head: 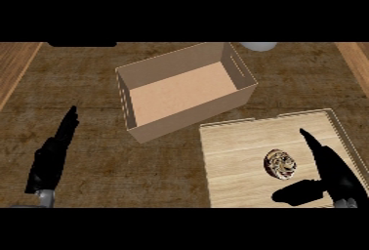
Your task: Pick the cupcake from the tray and place it in the cardboard box
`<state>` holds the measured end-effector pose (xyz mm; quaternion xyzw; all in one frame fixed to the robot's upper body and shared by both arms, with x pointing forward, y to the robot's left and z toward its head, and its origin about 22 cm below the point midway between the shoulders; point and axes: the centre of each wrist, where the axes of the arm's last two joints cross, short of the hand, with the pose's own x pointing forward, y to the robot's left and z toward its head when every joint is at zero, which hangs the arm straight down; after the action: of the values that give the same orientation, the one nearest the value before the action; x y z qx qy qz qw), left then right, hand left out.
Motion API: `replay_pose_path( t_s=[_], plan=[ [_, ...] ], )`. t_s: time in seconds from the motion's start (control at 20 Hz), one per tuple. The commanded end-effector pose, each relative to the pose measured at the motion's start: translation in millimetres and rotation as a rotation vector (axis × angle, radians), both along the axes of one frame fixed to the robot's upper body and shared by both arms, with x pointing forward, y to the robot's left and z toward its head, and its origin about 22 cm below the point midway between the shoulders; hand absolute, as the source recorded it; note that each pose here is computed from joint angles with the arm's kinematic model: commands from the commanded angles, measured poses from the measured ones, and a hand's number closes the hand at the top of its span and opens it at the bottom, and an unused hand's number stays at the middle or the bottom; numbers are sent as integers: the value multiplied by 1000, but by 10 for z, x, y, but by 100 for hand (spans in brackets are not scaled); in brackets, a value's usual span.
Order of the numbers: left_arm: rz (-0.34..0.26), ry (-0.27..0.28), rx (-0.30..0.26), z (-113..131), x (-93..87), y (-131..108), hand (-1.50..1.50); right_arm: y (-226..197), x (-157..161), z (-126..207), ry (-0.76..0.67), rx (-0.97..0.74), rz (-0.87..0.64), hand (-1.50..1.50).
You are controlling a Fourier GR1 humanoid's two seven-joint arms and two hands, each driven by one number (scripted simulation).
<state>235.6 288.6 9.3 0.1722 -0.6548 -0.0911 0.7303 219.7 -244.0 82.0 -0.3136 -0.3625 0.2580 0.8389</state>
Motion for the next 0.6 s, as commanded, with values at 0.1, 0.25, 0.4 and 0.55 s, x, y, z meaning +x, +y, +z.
replay_pose_path(
  t_s=[0.1,0.25,0.4,0.55],
  plan=[
    [2,-20,6,96,103,-97,0,60,151,28,58,-20,-52,-150],
    [-5,1,-1,-3,-139,35,0,-66,66,-168,41,-19,-53,-150],
    [7,2,-7,7,157,52,0,69,-111,-319,48,-10,-52,-150],
    [3,-1,4,9,-24,-66,0,130,13,-200,48,-32,-68,-150]
  ],
)
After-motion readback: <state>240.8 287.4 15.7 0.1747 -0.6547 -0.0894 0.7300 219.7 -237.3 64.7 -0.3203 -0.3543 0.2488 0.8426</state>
